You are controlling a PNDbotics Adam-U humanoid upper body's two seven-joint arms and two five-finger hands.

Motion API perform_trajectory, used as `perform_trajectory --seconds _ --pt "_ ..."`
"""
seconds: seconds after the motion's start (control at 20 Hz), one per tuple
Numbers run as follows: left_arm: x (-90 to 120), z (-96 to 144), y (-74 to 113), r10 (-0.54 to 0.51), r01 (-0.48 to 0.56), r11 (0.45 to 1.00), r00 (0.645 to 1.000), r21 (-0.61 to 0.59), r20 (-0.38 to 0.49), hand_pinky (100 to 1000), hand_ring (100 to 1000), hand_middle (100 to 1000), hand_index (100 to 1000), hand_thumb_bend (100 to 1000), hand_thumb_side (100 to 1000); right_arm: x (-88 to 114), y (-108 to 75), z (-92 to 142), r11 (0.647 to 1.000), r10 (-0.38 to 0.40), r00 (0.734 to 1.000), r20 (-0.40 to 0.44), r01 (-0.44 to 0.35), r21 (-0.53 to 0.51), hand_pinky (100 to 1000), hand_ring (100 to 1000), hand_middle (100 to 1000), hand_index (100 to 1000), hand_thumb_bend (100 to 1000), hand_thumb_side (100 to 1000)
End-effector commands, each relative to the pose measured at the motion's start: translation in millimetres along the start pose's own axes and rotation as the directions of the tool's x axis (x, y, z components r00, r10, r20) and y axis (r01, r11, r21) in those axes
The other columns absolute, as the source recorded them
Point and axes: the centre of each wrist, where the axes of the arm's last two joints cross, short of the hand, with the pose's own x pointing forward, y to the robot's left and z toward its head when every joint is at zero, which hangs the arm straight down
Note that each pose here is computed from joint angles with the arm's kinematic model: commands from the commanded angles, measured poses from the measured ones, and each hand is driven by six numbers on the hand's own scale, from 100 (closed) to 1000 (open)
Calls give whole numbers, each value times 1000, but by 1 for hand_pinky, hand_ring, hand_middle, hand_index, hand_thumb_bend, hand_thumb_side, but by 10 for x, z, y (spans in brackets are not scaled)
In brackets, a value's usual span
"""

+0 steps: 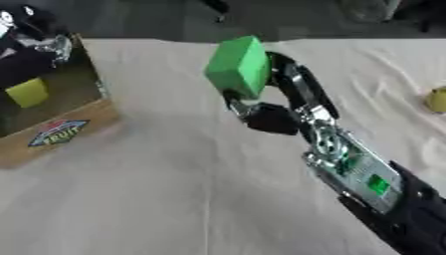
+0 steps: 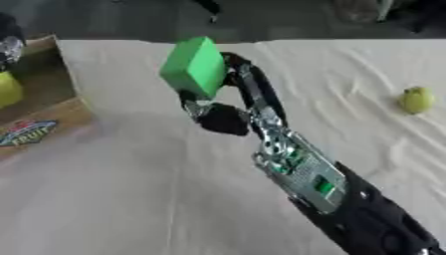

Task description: Pick up the objects with one hand, pass them to the other hand, and then place them into the box on the other side of the table.

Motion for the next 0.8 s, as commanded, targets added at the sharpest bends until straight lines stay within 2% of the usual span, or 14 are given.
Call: perform_trajectory --seconds 0.05,0.3,0.8 --pt "207 71 158 -31 34 999 996 -29 89 632 751 688 825 100 659 74 -17 -33 1000 3 1000 31 -3 13 843 605 499 549 100 100" --pt "570 163 199 -19 48 991 976 -129 218 637 751 690 825 100 674 80 4 -31 999 22 999 38 -24 33 842 606 500 549 100 100" --pt "908 133 120 1 86 963 947 -257 323 641 748 692 824 100 688 114 25 -24 994 66 995 76 -72 76 841 609 500 549 100 100"
